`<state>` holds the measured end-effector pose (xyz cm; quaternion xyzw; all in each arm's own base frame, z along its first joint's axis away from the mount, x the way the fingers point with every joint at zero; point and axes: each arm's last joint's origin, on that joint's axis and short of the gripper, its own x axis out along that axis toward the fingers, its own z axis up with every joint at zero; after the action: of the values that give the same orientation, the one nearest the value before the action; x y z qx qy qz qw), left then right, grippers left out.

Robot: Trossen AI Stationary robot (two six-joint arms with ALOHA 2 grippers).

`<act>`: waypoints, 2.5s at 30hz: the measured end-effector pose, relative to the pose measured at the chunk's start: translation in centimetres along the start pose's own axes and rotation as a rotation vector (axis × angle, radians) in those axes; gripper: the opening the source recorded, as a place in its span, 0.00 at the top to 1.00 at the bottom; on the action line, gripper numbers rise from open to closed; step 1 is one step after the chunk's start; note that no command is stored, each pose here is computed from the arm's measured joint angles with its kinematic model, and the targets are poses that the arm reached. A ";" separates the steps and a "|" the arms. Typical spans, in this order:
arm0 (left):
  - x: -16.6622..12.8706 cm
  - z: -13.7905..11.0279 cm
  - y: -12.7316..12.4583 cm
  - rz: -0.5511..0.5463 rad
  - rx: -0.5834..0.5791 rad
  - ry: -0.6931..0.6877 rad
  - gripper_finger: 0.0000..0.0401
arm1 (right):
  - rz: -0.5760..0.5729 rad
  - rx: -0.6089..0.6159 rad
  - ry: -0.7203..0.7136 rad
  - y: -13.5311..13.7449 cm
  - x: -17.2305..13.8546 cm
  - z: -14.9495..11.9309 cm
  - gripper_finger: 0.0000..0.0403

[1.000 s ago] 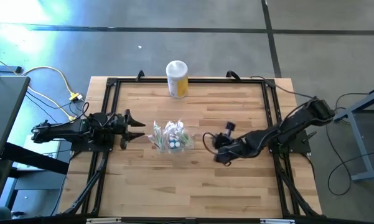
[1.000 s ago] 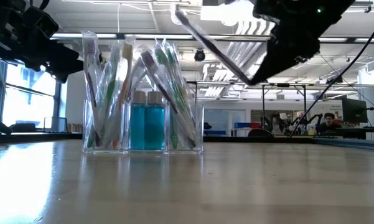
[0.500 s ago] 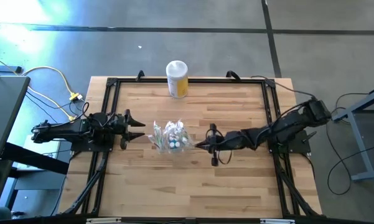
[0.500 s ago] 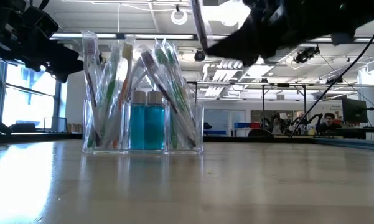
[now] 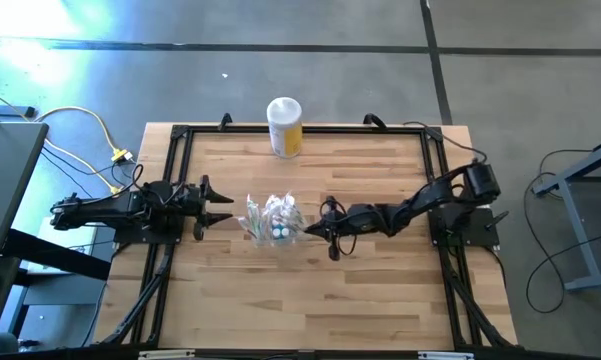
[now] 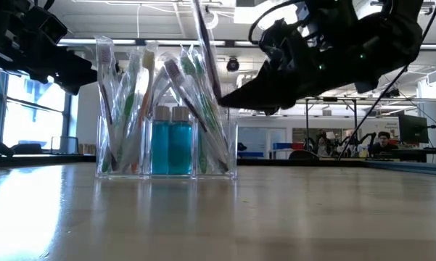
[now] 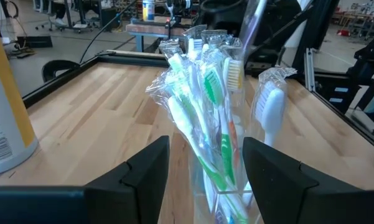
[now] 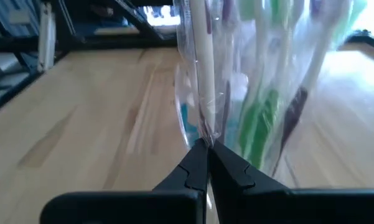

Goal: Pick & Place toothbrushing station
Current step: Put the violet toothbrush into the transparent organizer

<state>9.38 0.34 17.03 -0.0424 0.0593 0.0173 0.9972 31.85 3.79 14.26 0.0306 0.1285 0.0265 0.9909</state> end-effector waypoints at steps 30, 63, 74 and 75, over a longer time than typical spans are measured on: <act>0.0 0.0 0.0 -0.001 -0.001 0.001 0.50 | -0.055 0.136 0.092 -1.6 1.1 -1.6 0.99; 0.0 0.0 0.0 -0.008 -0.001 0.002 0.50 | -0.080 0.099 0.132 -1.4 0.7 -1.6 0.75; 0.3 -0.3 0.0 -0.005 -0.002 0.041 0.50 | -0.298 -0.096 0.149 0.4 -3.5 2.9 0.76; 0.3 -0.3 0.0 -0.005 -0.002 0.046 0.50 | -0.294 -0.106 0.143 0.5 -3.8 3.2 0.76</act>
<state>9.66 0.32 16.68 -0.0438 0.0821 0.0141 0.9956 29.02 3.87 18.35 -0.0425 0.2003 -0.1097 0.9726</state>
